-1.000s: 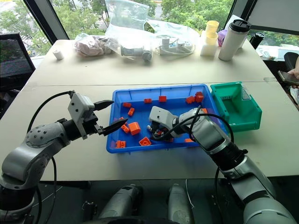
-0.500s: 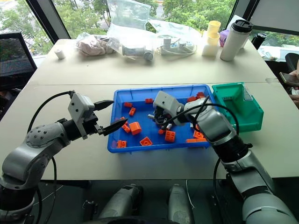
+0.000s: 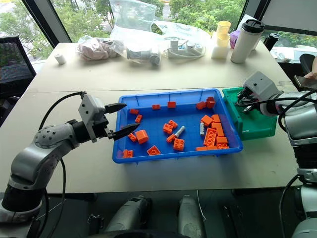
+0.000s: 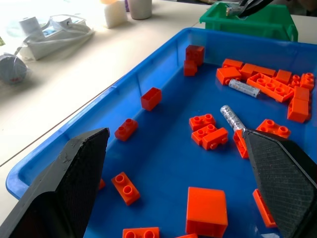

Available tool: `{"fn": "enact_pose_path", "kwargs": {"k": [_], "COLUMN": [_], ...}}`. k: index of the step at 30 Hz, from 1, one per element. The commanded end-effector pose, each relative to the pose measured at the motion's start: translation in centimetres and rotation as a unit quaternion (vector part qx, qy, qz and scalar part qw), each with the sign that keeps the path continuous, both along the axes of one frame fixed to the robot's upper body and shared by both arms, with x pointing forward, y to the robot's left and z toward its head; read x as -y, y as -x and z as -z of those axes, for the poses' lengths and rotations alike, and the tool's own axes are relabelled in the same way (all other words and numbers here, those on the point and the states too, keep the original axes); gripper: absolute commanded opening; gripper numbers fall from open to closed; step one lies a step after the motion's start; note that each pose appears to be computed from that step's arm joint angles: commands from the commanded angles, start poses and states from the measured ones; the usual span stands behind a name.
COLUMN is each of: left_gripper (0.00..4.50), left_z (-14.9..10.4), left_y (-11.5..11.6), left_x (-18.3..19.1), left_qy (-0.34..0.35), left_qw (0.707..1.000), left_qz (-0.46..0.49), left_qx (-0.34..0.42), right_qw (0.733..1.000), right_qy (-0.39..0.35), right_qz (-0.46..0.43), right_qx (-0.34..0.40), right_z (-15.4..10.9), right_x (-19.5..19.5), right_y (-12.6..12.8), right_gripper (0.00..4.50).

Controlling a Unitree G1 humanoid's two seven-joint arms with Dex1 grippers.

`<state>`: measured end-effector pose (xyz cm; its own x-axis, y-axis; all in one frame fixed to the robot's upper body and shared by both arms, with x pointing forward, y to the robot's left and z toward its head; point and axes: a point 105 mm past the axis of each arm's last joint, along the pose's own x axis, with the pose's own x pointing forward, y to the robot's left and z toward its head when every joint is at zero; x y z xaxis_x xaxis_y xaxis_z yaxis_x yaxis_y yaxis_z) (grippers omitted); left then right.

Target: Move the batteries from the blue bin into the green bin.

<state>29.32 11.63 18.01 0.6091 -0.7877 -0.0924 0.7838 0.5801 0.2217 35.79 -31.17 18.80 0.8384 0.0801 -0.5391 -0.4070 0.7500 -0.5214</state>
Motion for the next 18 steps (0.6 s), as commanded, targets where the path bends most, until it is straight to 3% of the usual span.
{"fn": "enact_pose_path", "kwargs": {"k": [1,2,5,10,15,18], "left_gripper": [4.50,4.50,4.50,4.50,4.50,4.50], "left_z": [-0.5,-0.5,-0.5,-0.5,-0.6,-0.7], "left_y": [0.2,0.2,0.2,0.2,0.2,0.2], "left_x": [0.5,0.5,0.4,0.3,0.1,0.2], "left_qy": [-0.001,-0.001,-0.002,-0.004,-0.004,-0.002], "left_qw": [1.000,1.000,1.000,1.000,1.000,1.000], "left_qz": [0.016,0.016,0.014,0.010,0.006,0.005], "left_qx": [0.018,0.018,0.019,0.019,0.021,0.022], "right_qw": [1.000,1.000,0.999,0.997,0.990,0.973], "right_qy": [-0.003,-0.004,0.002,-0.013,-0.053,-0.088], "right_qz": [0.000,0.002,0.000,-0.030,-0.102,-0.210], "right_qx": [0.030,0.030,0.033,0.077,0.075,0.022], "right_z": [-1.5,-1.5,-1.8,-5.5,-7.1,-4.6], "right_x": [0.4,0.5,0.6,-1.3,-5.9,-11.7], "right_y": [-0.3,-0.3,-0.3,-0.6,-0.3,1.2], "right_gripper": [0.04,0.04,1.51,3.99,3.99,3.99]}}
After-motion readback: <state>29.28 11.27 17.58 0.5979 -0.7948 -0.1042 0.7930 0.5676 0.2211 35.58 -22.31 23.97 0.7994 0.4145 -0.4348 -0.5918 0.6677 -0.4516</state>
